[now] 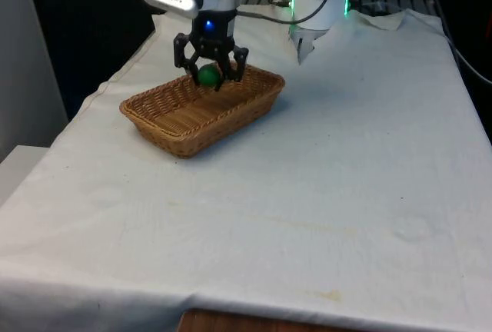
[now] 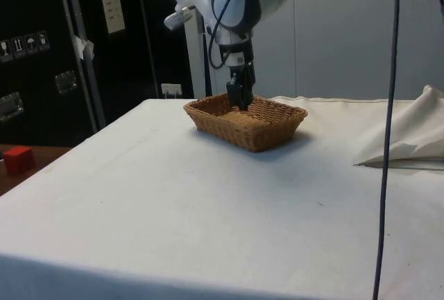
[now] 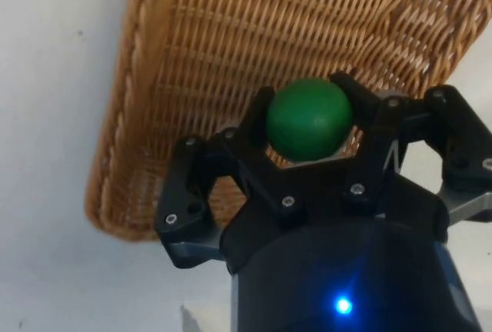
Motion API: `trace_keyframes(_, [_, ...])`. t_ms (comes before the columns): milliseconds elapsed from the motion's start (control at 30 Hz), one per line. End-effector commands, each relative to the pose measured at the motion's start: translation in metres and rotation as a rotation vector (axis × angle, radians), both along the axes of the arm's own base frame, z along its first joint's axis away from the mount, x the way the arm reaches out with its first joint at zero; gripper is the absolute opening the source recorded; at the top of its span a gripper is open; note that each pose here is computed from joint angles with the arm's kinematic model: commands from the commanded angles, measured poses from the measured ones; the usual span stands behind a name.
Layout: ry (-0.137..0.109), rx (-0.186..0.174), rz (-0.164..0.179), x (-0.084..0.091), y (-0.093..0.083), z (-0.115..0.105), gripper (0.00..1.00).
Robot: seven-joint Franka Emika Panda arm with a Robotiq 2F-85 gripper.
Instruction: Pick up the ball and place it into the basket.
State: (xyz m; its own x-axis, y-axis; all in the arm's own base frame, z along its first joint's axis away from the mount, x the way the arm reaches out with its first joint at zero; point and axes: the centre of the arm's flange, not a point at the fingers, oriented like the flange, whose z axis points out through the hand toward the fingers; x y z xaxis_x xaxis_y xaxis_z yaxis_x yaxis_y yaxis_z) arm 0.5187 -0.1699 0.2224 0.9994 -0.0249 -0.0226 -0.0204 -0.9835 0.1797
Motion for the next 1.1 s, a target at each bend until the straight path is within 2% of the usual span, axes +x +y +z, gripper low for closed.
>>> trace_keyframes(0, [-0.008, 0.008, 0.0, 0.001, 0.0, -0.003, 0.0])
trace_keyframes(133, [-0.005, -0.003, -0.011, 0.0, -0.001, -0.02, 0.0])
trace_keyframes(200, [0.003, -0.011, -0.012, 0.0, -0.001, -0.019, 0.0])
trace_keyframes(233, [-0.005, -0.005, -0.014, 0.0, -0.001, -0.022, 0.0])
trace_keyframes(367, [0.0, -0.012, -0.016, 0.0, 0.0, -0.031, 0.0])
trace_keyframes(500, [0.012, -0.02, -0.018, -0.001, -0.001, -0.033, 0.0])
trace_keyframes(567, [0.007, -0.016, -0.016, 0.0, 0.0, -0.034, 0.0])
trace_keyframes(600, [0.007, -0.016, -0.017, 0.0, 0.0, -0.034, 0.03])
trace_keyframes(633, [0.008, -0.016, -0.017, 0.0, 0.0, -0.035, 0.2])
trace_keyframes(733, [0.009, -0.017, -0.017, -0.001, 0.0, -0.035, 0.46])
trace_keyframes(767, [0.014, -0.021, -0.018, -0.001, -0.001, -0.034, 0.6])
trace_keyframes(800, [0.01, -0.017, -0.017, -0.001, 0.0, -0.036, 0.6])
trace_keyframes(833, [0.011, -0.017, -0.018, -0.001, 0.0, -0.036, 0.68])
trace_keyframes(867, [0.011, -0.017, -0.018, -0.001, 0.0, -0.036, 0.86])
trace_keyframes(900, [0.012, -0.017, -0.018, -0.001, 0.0, -0.036, 0.94])
trace_keyframes(933, [0.012, -0.017, -0.018, -0.001, 0.0, -0.036, 1.0])
trace_keyframes(1067, [0.012, -0.017, -0.017, -0.001, 0.0, -0.036, 1.0])
